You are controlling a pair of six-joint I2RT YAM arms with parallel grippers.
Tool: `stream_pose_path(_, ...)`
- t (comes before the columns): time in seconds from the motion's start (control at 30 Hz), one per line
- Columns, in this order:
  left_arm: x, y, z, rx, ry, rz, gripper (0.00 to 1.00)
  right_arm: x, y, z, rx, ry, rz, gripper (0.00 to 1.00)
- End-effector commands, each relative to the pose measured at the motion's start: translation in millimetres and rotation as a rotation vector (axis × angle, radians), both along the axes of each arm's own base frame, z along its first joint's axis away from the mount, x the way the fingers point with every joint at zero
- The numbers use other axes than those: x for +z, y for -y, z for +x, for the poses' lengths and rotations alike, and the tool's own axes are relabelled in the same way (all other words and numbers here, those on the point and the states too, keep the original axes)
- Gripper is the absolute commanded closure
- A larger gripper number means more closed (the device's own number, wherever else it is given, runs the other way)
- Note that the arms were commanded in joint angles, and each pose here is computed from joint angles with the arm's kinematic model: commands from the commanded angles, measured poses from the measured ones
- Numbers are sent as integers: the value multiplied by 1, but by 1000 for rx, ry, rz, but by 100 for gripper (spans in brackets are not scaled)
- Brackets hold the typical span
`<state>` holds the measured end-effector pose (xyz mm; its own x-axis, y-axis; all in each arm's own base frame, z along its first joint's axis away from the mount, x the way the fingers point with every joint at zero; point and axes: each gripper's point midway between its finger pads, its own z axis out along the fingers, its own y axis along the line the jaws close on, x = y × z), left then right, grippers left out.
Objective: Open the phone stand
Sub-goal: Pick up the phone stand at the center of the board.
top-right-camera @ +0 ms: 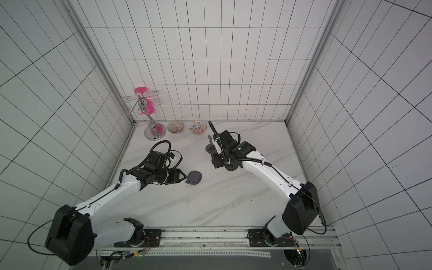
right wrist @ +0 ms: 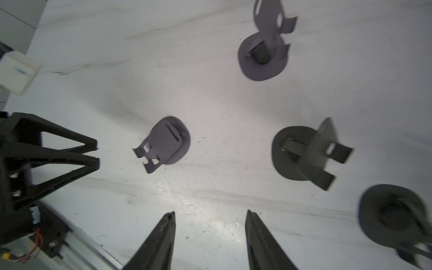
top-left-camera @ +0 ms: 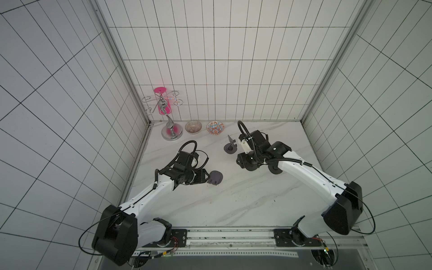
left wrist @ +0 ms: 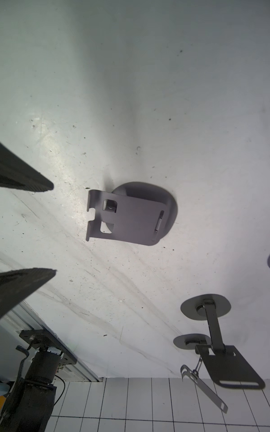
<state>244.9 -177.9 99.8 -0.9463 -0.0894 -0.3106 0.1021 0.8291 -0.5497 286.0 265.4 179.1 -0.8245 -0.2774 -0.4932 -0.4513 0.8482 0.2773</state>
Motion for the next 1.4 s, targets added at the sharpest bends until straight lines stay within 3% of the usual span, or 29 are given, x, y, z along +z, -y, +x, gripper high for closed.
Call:
stream_pose_path(0.0,-11,-3,-1,103,-6,-38,46,-14,-44,-21,68,-110,264,47)
stream_pose_path(0.1,-15,-1,-5,150,4,-111,46,-23,-59,-25,105,-131,359,40)
stream_pose_path(0.3,-24,-4,-13,202,23,-180,48,-62,-81,-11,108,-172,400,38)
stream_pose_path(0.43,-24,-3,-6,233,57,-222,60,-90,-90,2,77,-209,388,39)
stream_pose_path(0.63,-21,3,1,257,81,-310,57,-110,-92,10,42,-232,422,39)
stream_pose_path(1.37,-32,22,14,176,50,-317,65,-134,-97,19,3,-260,442,43)
